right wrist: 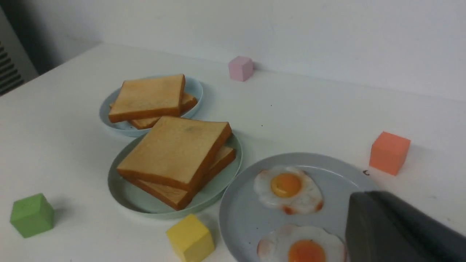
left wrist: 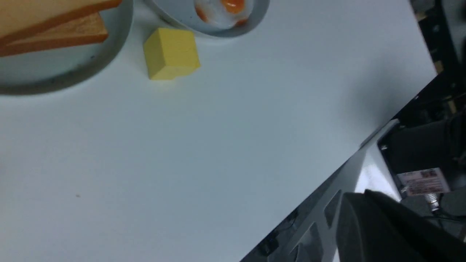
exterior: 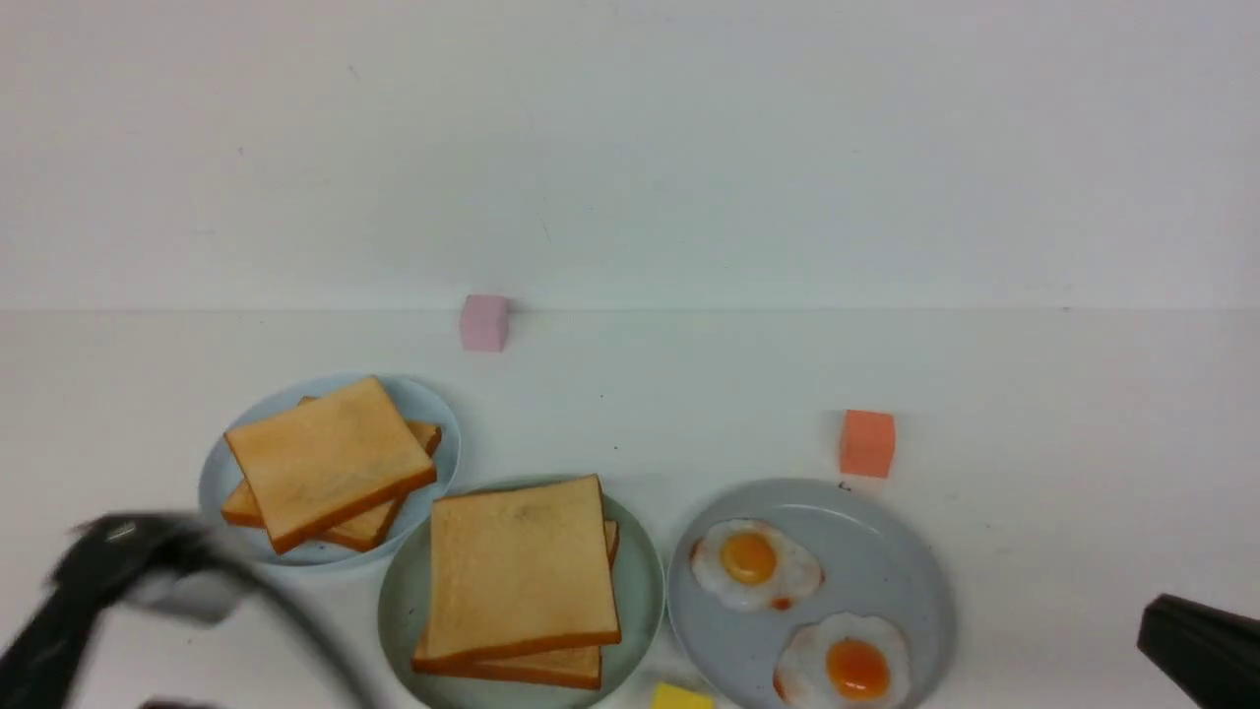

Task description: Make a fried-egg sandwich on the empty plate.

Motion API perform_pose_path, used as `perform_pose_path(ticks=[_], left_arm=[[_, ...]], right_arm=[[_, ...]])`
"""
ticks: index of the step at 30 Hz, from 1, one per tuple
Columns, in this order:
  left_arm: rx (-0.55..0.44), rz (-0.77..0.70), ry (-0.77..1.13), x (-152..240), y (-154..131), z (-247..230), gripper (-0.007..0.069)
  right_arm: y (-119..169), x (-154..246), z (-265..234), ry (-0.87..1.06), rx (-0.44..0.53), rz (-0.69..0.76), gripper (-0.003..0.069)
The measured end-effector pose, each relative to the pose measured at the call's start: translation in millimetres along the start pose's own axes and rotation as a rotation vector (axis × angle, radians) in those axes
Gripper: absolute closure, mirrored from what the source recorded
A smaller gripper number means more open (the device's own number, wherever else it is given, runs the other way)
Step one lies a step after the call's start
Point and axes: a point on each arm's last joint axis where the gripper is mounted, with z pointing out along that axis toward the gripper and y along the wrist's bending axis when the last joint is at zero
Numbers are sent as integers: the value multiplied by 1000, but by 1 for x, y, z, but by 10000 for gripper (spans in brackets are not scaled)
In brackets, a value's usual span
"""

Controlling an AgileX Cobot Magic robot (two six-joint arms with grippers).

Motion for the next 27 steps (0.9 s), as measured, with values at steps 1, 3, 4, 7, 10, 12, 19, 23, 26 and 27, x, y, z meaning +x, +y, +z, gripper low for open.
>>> perform_pose_path(ticks=[1, 3, 4, 7, 10, 12, 19, 23, 26, 27], left_arm=[[21, -2, -29, 3, -2, -6, 638], [66, 13, -103, 7, -6, -20, 638], [92, 43, -158, 10, -10, -30, 638], [125, 120, -250, 13, -14, -46, 638], [144, 169, -295, 17, -16, -56, 638], [149, 176, -305, 18, -17, -58, 638], [147, 177, -302, 19, -16, -57, 638], [98, 249, -365, 14, -12, -57, 638], [-42, 345, -513, 9, 4, -55, 638], [-91, 353, -573, 9, 11, -56, 638]], right_arm=[[0, 2, 0, 3, 1, 0, 666], [-1, 7, 1, 20, 2, 1, 665], [-1, 10, 1, 30, 2, 2, 665], [-1, 16, 2, 59, -2, 3, 663], [0, 19, 2, 81, -10, 4, 662], [0, 20, 2, 92, -14, 4, 662], [1, 22, 2, 117, -24, 2, 660], [1, 22, 2, 119, -25, 1, 657], [1, 22, 2, 122, -26, 1, 655], [1, 22, 2, 122, -26, 1, 655]])
